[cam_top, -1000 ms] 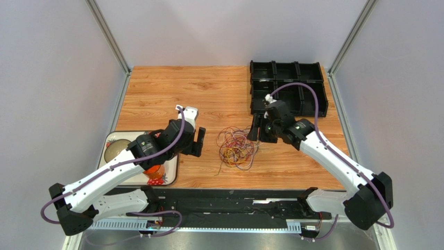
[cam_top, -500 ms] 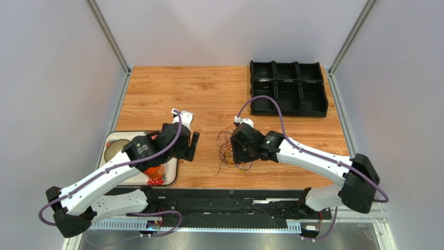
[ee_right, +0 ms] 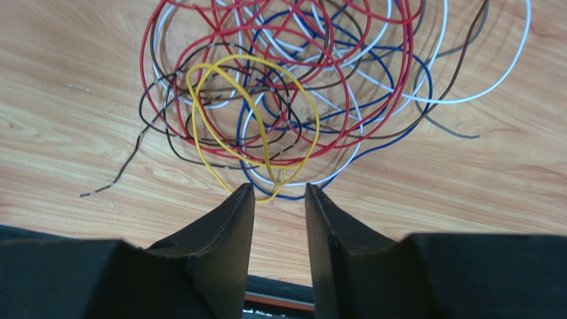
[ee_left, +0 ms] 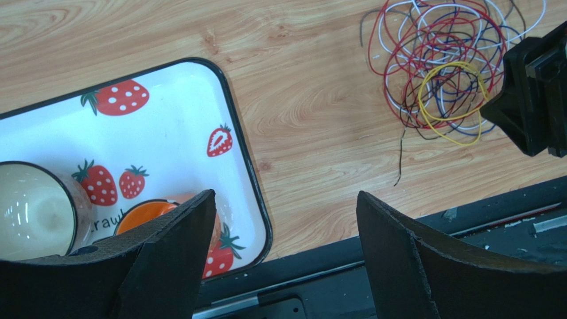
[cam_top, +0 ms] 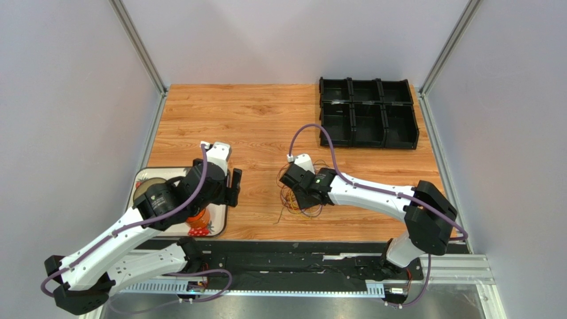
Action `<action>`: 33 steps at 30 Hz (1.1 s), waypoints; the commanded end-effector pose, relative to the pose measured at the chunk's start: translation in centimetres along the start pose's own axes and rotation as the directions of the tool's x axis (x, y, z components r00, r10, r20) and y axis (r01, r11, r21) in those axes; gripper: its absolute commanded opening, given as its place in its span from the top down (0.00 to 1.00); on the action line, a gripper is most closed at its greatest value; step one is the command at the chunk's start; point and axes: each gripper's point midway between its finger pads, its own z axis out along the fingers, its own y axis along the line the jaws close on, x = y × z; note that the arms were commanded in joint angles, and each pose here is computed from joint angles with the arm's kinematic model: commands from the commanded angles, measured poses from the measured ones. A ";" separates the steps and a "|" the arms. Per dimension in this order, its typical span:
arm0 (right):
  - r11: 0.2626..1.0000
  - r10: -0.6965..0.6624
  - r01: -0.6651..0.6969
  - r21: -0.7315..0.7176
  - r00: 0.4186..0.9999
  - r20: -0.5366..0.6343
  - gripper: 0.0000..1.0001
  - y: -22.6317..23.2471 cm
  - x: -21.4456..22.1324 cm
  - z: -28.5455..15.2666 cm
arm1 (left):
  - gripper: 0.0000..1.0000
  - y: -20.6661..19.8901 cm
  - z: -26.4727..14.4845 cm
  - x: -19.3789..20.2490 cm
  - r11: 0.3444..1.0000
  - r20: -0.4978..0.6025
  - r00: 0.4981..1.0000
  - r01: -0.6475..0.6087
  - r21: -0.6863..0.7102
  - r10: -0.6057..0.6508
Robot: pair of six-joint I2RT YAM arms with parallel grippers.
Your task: Untangle the cables
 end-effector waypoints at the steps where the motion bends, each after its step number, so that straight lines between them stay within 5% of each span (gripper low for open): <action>1: 0.998 -0.039 0.035 0.050 0.996 0.079 0.66 -0.1 -2.9 -0.5 | 0.14 -0.1 0.3 -0.1 1.000 0.001 1.000 -0.015 -0.008 0.015; 5: 0.995 -0.076 0.074 0.065 0.997 0.025 0.75 0.2 -2.4 0.4 | 0.14 0.0 0.4 0.0 1.000 -0.001 1.000 -0.016 -0.016 0.016; 22: 0.991 -0.093 0.093 0.100 0.996 -0.007 0.78 -0.2 -1.6 1.3 | 0.14 0.0 0.5 -0.1 1.000 -0.002 1.000 -0.016 -0.018 0.016; 26: 0.990 -0.104 0.104 0.092 0.995 -0.003 0.96 0.0 -2.0 1.0 | 0.14 0.1 0.5 0.0 1.000 -0.003 1.000 -0.017 -0.022 0.017; 33: 0.976 -0.152 0.132 0.172 0.982 0.110 1.00 -2.1 -7.2 -4.7 | 0.14 0.0 0.5 -0.2 1.000 0.001 1.000 -0.015 -0.020 0.015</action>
